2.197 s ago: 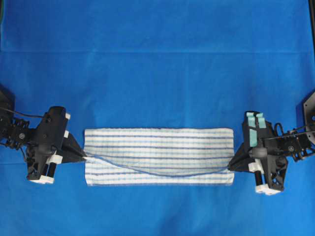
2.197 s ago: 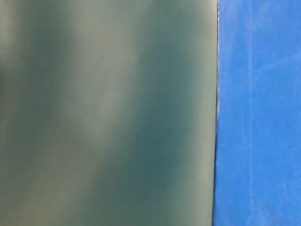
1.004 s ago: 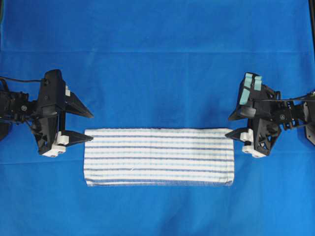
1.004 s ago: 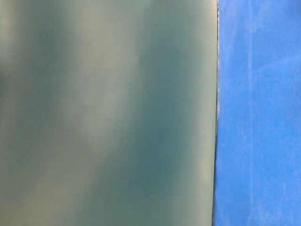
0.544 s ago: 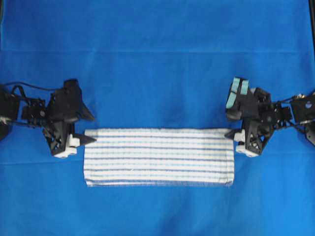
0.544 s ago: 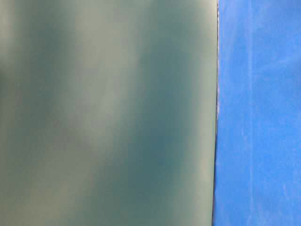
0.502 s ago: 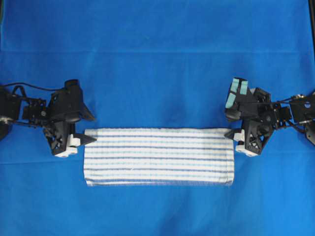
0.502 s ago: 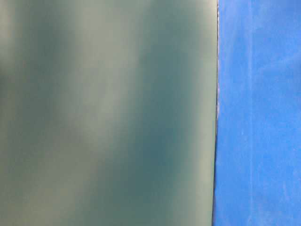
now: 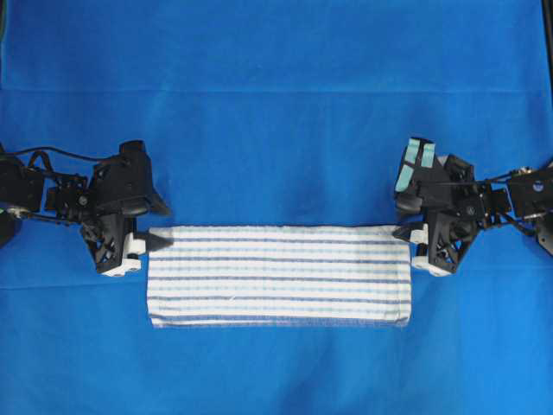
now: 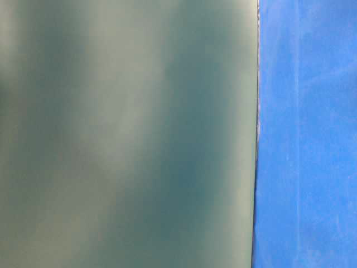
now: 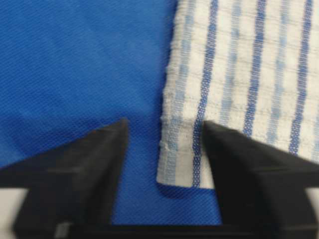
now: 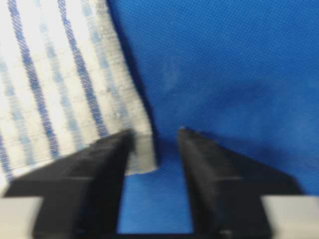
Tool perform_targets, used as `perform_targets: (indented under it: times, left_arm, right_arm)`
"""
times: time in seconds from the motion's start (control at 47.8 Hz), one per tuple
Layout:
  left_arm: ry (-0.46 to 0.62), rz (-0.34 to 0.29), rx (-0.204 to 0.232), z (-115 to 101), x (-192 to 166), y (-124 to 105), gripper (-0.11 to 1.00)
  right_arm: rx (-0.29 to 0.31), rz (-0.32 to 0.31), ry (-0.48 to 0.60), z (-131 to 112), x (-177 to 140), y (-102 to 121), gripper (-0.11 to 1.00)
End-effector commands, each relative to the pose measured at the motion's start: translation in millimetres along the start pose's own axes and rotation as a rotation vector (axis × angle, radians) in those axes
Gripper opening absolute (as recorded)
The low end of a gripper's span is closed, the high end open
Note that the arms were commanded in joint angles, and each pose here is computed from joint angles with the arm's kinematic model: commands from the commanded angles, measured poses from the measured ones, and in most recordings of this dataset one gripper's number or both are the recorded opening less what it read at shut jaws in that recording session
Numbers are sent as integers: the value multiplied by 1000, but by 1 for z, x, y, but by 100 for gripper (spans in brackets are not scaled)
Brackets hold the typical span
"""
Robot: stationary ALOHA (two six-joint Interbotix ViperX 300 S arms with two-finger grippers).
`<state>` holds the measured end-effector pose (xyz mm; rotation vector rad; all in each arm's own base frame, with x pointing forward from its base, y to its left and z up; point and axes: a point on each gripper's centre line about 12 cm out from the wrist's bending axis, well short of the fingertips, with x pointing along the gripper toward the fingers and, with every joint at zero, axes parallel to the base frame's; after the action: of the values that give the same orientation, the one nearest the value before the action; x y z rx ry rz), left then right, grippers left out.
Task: Fold the blue towel.
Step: 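Grasp the folded towel's left and right ends with both grippers, then lift the towel and rotate it vertical, laying it down lengthwise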
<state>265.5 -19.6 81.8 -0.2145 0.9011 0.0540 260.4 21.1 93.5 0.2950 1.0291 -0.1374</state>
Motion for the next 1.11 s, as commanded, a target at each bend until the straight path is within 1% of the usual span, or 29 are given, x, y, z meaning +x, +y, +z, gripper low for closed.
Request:
perform_targets:
  times: [0.0,0.084,0.105,0.146,0.188,0.314,0.439,0.523,0.69,0.795,0.941,1.088]
  left_arm:
    - [20,2,-1,3,1,-2,43]
    - [29,4,7,2,1,-2,20]
    - [32,5,7,2,1,-2,14]
    - [35,5,10,2,1,-2,6]
    - [35,6,9,2,0,-2,1]
    - [34,5,8,3,-2,-2,1]
    - [16,-1,16,11,-8,-5,1]
    - [-4,-7,7,21,-17,-7,1]
    - [-74,-30,3,50,-49,-16,1]
    - [-126,-45,1,62,-70,-19,1]
    - [-204,-68,1,70,-96,-21,1]
    - [-252,-80,3,71,-109,-21,1]
  right_arm:
    - [-16,18,-18,4,-2,7,30]
    - [-22,27,-24,4,-2,9,7]
    - [-22,28,-25,4,-2,9,4]
    - [-22,28,-25,4,-2,9,4]
    - [-22,28,-27,5,-2,9,4]
    - [-25,28,-30,6,-3,9,4]
    - [-20,32,-50,12,-9,11,4]
    - [-19,33,-69,19,-19,12,4]
    - [-14,33,-123,36,-53,16,4]
    - [-13,39,-162,43,-75,17,4]
    - [-9,57,-231,49,-105,17,4]
    - [-25,71,-289,51,-122,16,4]
